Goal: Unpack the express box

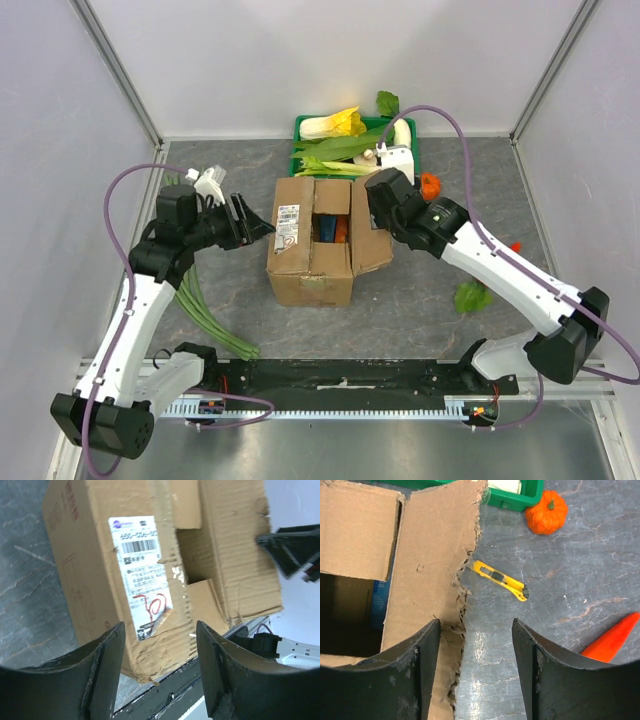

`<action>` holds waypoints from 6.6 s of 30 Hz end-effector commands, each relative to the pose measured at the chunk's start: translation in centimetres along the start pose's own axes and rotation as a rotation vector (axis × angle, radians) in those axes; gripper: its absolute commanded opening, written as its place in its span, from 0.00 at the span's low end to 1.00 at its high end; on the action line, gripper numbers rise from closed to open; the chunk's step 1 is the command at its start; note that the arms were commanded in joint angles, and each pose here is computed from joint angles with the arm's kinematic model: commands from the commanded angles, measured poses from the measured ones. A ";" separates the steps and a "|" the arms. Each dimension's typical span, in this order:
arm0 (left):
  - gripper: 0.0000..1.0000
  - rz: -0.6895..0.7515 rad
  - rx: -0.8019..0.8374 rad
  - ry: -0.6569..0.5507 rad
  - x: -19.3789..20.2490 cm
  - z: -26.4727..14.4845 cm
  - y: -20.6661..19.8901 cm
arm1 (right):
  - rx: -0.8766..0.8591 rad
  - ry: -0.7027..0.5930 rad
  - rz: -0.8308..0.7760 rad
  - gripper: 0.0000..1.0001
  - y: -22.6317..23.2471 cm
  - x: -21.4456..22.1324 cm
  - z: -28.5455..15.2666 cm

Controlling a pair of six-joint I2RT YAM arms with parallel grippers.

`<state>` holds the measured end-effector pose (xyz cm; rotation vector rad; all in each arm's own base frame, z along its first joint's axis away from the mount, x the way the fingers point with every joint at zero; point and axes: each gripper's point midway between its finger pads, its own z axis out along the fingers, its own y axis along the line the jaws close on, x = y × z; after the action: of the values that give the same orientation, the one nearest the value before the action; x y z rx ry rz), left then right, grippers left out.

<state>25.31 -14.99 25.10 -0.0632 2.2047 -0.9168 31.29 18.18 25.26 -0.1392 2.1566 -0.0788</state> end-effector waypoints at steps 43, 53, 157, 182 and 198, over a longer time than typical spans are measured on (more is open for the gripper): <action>0.69 0.241 0.085 -0.117 -2.9 2.7 -7.0 | -0.145 0.017 -0.015 0.73 5.7 -1.6 0.4; 0.73 0.264 -0.095 -0.142 -3.0 4.6 -4.8 | -0.150 0.066 0.046 0.84 7.8 2.8 4.1; 0.66 0.113 -0.472 -0.199 0.2 6.7 4.2 | -0.168 0.098 0.118 0.68 8.1 5.8 4.9; 0.02 0.453 -0.117 0.026 1.5 6.4 -0.5 | -0.579 -0.238 -0.561 0.98 12.1 -3.4 -2.7; 0.02 0.486 -0.063 0.118 4.1 6.5 0.6 | -0.441 -0.162 -0.847 0.97 12.0 2.4 3.1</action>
<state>27.53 -18.39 17.85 0.4059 2.2709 -0.4871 30.14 29.80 20.92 -1.2398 1.8226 0.0198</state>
